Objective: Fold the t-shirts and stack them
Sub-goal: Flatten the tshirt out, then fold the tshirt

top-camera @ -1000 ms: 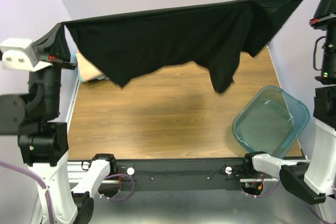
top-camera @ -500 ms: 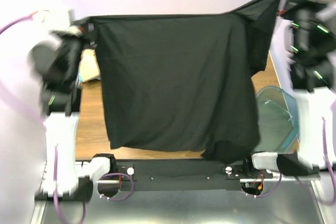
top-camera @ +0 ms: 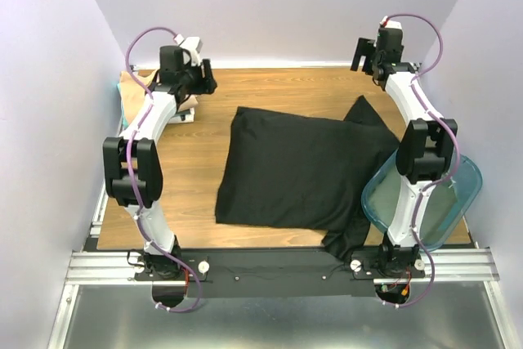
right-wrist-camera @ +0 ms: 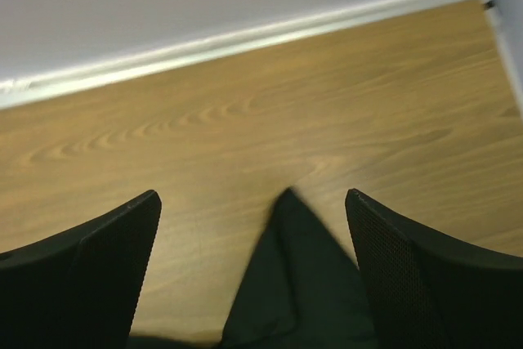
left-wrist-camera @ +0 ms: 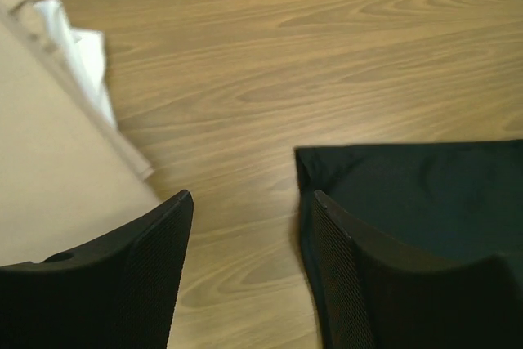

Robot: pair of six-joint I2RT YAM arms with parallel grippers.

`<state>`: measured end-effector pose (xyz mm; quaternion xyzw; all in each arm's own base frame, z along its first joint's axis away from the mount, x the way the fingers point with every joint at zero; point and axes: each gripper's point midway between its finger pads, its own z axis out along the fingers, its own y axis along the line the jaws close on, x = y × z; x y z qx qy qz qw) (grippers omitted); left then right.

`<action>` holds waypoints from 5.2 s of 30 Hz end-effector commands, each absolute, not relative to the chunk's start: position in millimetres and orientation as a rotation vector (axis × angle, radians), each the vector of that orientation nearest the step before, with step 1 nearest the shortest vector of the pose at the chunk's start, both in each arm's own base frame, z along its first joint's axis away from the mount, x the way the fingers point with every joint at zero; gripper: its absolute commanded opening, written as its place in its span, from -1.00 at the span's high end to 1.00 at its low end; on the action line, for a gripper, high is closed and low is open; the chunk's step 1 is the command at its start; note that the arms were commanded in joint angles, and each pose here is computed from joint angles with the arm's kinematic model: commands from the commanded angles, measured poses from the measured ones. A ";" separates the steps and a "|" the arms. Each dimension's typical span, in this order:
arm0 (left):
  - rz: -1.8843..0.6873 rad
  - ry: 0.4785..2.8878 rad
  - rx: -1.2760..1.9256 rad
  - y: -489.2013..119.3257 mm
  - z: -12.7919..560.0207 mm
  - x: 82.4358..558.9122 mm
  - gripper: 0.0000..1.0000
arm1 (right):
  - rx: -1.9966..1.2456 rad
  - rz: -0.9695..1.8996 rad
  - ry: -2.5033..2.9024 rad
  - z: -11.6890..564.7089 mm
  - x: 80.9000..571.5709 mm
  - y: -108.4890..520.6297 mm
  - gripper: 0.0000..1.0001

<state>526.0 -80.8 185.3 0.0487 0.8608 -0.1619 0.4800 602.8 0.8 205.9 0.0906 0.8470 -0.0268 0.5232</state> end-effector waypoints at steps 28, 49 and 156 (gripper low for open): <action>-0.857 2.438 0.184 -246.1 56.4 377.1 -0.36 | 0.320 0.474 2.514 69.4 436.2 79.3 -1.00; -0.752 2.560 0.001 -192.4 5.8 404.4 -0.36 | 0.361 0.615 2.675 2.0 437.4 105.8 -0.99; -0.203 2.444 -0.310 -31.4 58.0 396.7 -0.10 | 0.184 0.652 2.505 116.4 425.7 146.8 -1.00</action>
